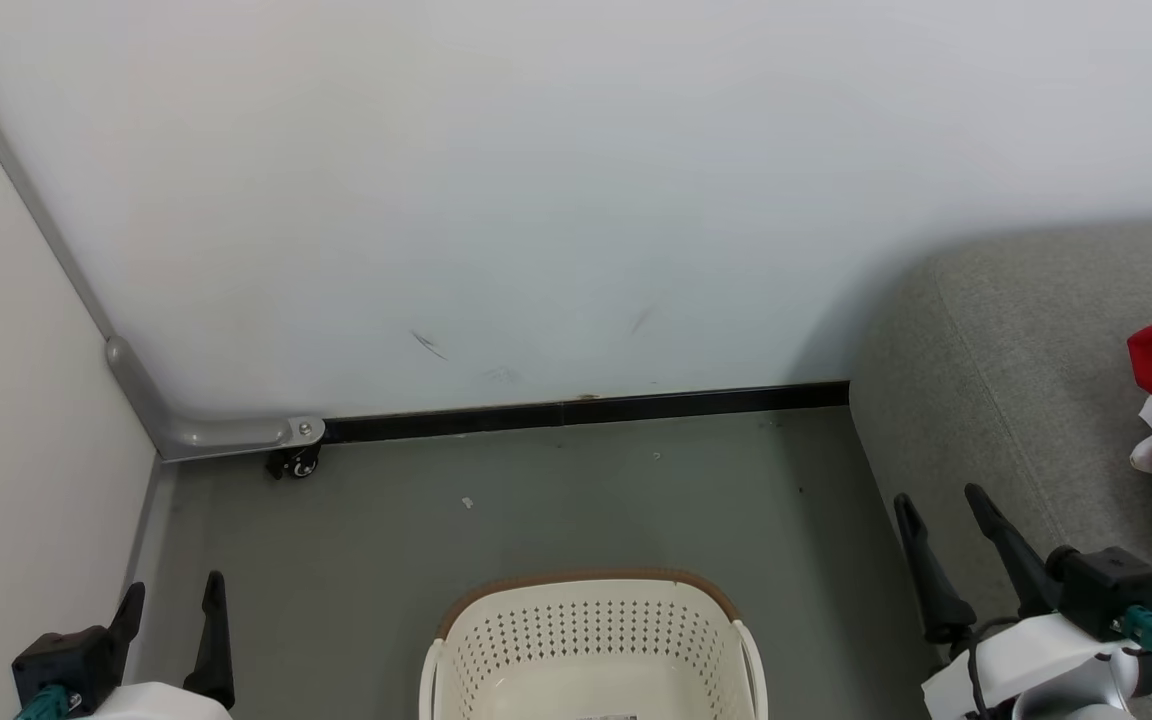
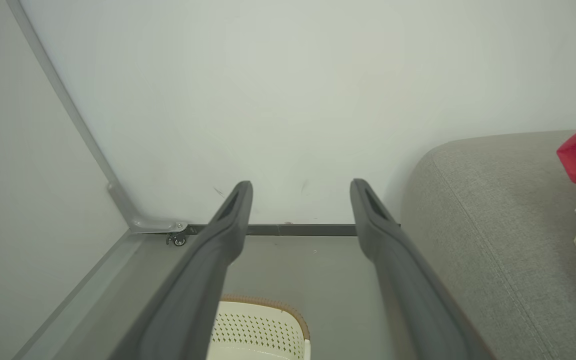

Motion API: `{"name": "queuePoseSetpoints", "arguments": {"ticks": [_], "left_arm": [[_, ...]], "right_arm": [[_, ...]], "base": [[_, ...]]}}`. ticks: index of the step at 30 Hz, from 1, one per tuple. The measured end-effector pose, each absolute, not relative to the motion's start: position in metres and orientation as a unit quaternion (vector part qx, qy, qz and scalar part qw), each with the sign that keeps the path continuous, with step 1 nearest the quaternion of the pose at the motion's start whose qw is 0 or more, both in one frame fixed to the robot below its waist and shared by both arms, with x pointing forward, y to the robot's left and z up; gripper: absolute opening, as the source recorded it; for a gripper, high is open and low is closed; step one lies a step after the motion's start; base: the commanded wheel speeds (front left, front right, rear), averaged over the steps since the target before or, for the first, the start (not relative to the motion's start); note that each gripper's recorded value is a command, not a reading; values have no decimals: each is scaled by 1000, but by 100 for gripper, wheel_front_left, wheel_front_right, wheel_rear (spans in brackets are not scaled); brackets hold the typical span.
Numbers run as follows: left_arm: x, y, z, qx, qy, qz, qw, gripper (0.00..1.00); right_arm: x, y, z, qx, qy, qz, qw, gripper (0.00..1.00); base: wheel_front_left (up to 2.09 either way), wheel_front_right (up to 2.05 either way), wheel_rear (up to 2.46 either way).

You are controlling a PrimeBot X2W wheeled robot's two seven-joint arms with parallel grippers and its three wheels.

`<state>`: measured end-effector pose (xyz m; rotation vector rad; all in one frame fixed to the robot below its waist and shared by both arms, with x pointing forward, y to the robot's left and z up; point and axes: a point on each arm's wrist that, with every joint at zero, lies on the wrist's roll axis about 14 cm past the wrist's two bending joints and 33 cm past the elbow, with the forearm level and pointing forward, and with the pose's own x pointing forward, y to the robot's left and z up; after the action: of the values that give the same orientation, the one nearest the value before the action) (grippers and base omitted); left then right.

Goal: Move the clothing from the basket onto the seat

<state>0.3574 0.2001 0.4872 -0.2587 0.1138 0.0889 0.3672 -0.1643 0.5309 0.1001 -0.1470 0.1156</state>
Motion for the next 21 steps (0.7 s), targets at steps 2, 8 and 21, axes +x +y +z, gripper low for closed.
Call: {"name": "queuePoseSetpoints", "arguments": {"ticks": [2,8,21], "left_arm": [[356,201,488,-127,55,46,989,100],[354,205,490,-123,51,54,990,100],[350,197,495,-126,42,42,990,100]], "right_arm": [[366,-163,530,49,-72,60,994,100],[366,-158,533,51,-77,65,994,100],[365,-151,537,53,-82,73,993,100]], "base": [[0,0,0],[0,0,0],[0,0,0]]}}
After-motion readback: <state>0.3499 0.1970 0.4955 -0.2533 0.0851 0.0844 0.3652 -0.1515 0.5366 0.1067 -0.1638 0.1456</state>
